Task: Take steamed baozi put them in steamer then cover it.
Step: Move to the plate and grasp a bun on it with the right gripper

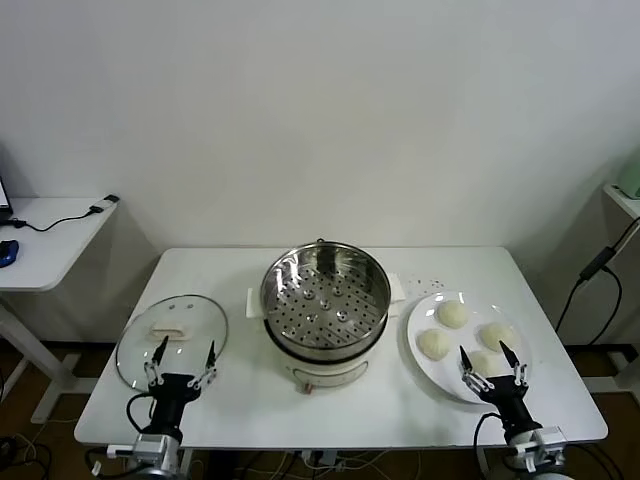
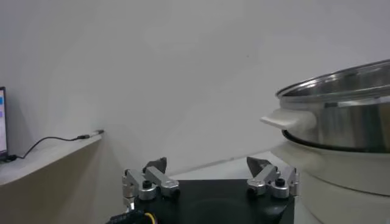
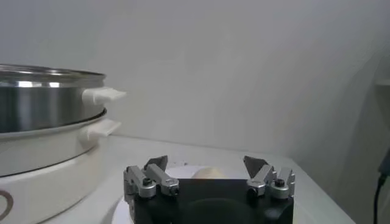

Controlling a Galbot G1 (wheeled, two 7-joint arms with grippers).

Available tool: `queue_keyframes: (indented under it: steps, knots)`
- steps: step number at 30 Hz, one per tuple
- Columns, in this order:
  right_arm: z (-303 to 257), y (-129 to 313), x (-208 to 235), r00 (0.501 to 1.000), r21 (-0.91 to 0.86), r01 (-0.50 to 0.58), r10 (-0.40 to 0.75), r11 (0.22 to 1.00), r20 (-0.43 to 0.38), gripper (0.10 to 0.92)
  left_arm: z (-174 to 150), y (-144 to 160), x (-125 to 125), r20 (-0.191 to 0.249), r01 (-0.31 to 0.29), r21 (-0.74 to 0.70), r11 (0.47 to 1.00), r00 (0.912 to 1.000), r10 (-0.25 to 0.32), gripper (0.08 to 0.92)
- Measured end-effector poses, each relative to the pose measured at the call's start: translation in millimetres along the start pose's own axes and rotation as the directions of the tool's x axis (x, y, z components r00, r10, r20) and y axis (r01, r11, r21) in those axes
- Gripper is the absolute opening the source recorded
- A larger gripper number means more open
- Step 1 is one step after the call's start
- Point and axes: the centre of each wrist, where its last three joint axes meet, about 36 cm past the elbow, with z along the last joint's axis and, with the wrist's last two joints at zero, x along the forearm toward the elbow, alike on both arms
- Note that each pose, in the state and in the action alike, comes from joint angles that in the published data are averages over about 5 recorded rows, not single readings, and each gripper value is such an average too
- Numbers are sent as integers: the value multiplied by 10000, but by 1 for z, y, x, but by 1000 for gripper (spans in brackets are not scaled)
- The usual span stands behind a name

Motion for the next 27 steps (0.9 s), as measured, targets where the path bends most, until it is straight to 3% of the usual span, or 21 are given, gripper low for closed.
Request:
queue_keyframes:
  steps: [6,13,20,27]
  knots:
    - [-17,-36,-20,9925,1356,1159,-1093,9840,-554,823,-1,0,1,45,-21,-52,10000,10000,21,823]
    - [-61,-102,-66,9315,3463,3476,-2786,8713,-2339,823,-1,-2,5,49,-95,-99,9999,9999,96,823]
    - [-117,-156,-125,8168,4759,5628,-3662,6759,-4459,823,-1,-5,8,24,-140,-23,9999,9999,140,823]
    - [-160,-174,-188,6580,4701,7436,-3953,4755,-6409,823,-2,-6,7,22,-130,27,9999,9999,130,823]
